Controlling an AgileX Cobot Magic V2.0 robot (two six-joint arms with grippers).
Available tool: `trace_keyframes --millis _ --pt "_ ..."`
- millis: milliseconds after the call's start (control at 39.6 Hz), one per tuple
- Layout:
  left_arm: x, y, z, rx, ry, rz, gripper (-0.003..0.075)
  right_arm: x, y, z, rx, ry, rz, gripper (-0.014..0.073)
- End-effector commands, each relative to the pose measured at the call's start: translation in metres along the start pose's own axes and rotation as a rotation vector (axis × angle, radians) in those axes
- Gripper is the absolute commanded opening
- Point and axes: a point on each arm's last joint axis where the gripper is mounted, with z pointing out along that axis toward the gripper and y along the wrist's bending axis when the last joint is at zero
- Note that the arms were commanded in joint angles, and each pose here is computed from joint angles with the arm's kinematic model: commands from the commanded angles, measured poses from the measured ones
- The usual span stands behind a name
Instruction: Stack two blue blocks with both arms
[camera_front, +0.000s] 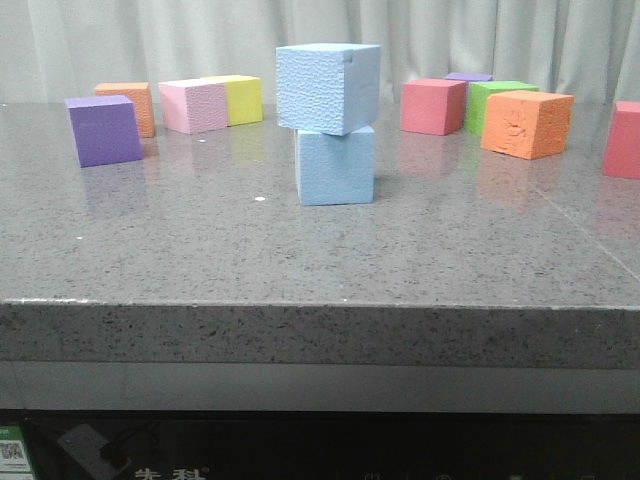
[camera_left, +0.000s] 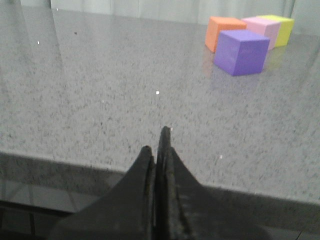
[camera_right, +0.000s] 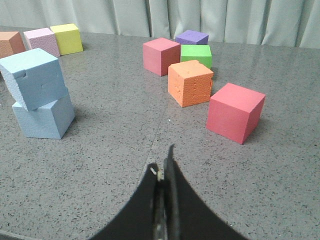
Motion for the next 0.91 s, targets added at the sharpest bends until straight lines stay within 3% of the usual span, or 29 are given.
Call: trace_keyframes --millis 0,227,883 --pt "-0.008 0.000 -0.002 0.004 -0.132 -0.010 -0.0018 -0.015 0.000 -0.002 0.003 -0.099 -0.010 -0.0069" --pt "0.007 0.001 0.004 0.003 -0.134 -0.010 -0.0018 -0.015 0.000 -0.002 0.003 -0.099 -0.010 -0.0069" --pt "0.008 0.001 0.004 0.003 -0.132 -0.010 -0.0018 -0.015 0.000 -0.002 0.003 -0.099 -0.010 -0.0069"
